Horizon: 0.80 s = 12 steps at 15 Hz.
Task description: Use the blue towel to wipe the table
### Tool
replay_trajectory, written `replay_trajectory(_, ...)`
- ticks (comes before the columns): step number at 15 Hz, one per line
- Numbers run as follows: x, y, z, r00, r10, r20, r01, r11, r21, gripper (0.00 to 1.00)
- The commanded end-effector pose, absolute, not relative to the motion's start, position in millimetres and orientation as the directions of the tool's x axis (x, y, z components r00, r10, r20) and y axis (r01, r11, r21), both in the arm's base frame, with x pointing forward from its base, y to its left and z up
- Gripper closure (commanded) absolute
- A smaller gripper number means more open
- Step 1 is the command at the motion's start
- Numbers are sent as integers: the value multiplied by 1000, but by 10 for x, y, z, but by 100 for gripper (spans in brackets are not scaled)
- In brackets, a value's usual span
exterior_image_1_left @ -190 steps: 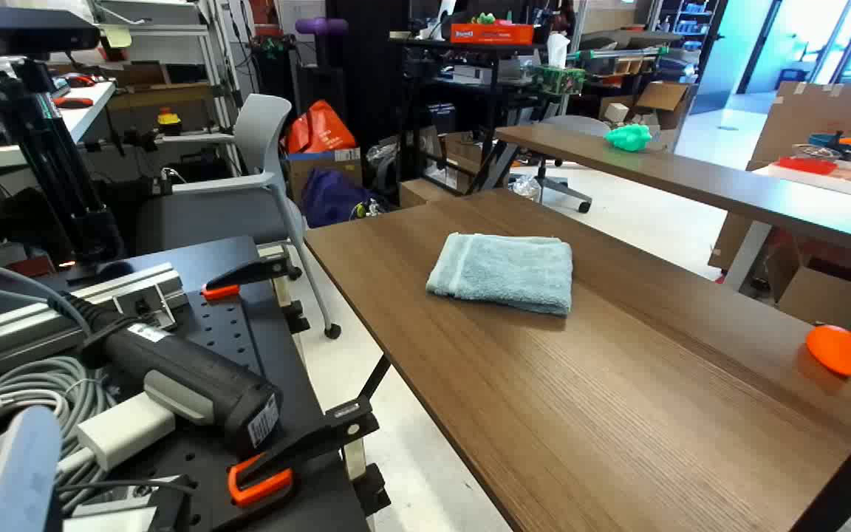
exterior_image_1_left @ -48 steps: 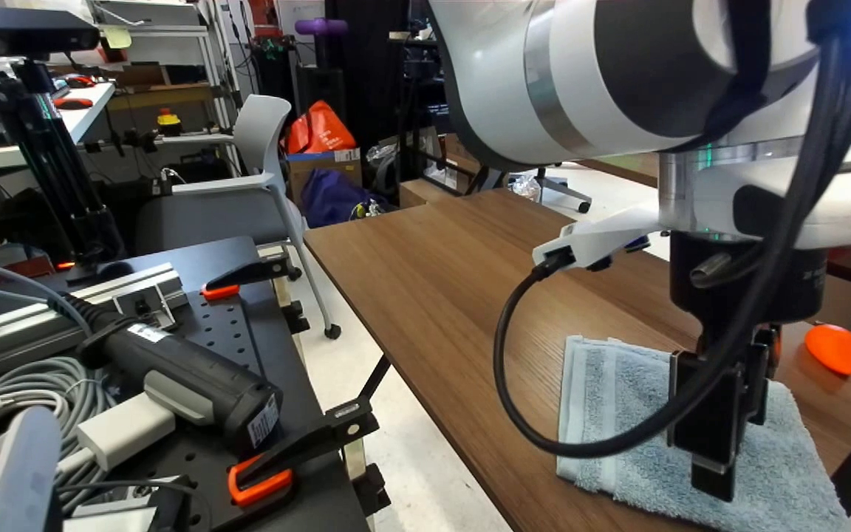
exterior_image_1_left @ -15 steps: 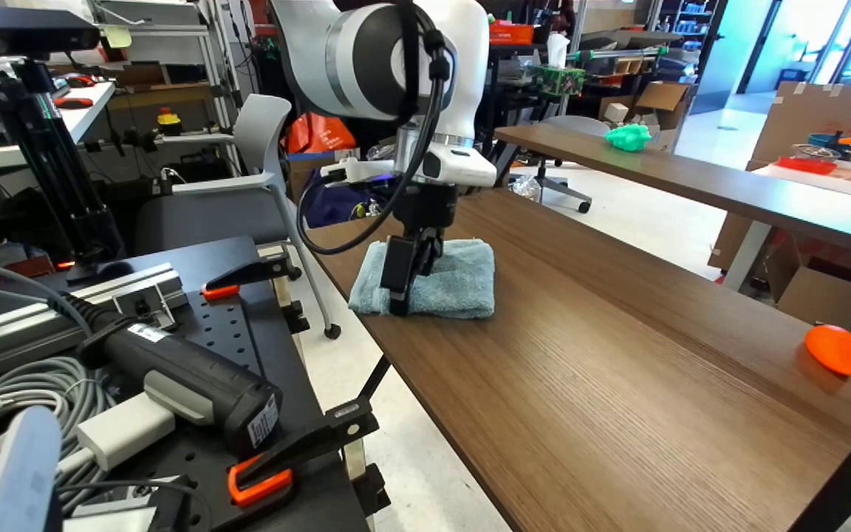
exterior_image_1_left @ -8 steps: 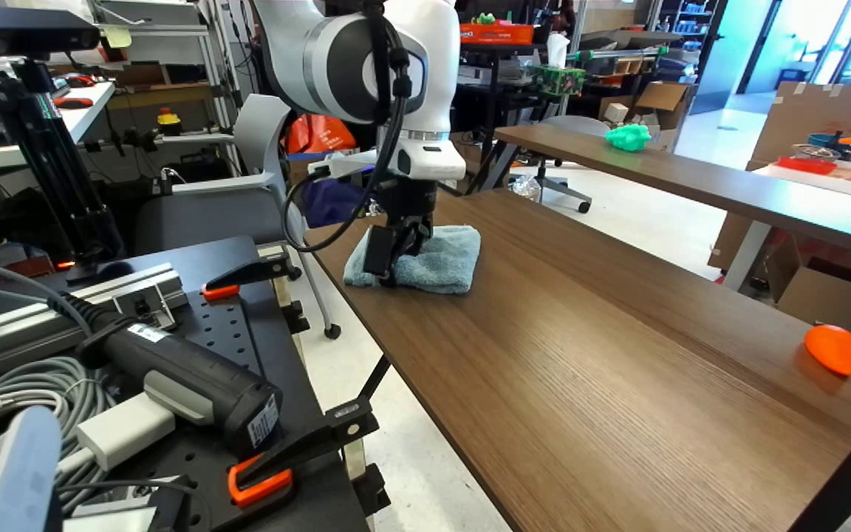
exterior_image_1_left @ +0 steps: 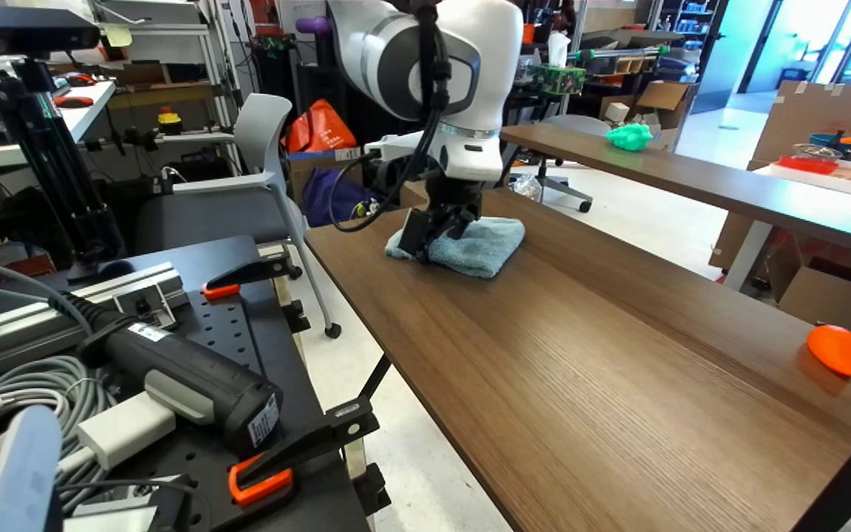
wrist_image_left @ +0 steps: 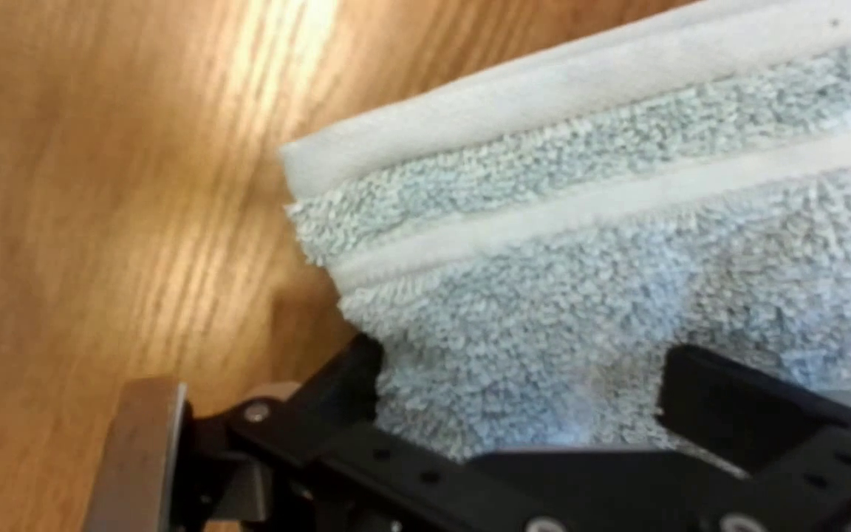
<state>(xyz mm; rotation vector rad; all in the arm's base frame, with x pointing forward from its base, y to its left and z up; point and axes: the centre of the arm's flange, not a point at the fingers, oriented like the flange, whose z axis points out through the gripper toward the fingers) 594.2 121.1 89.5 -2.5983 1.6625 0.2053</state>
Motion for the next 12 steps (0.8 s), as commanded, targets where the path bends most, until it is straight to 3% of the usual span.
replay_trajectory(1,6665,963,693,237,-954,-182,-968,-249,42,0)
replay_trajectory(7,7141,276,1054,40,-985,-168,-983,-69,171,0)
replay_trajectory(12,7250,118,1803,12,-989,-146,-994,-28,106,0)
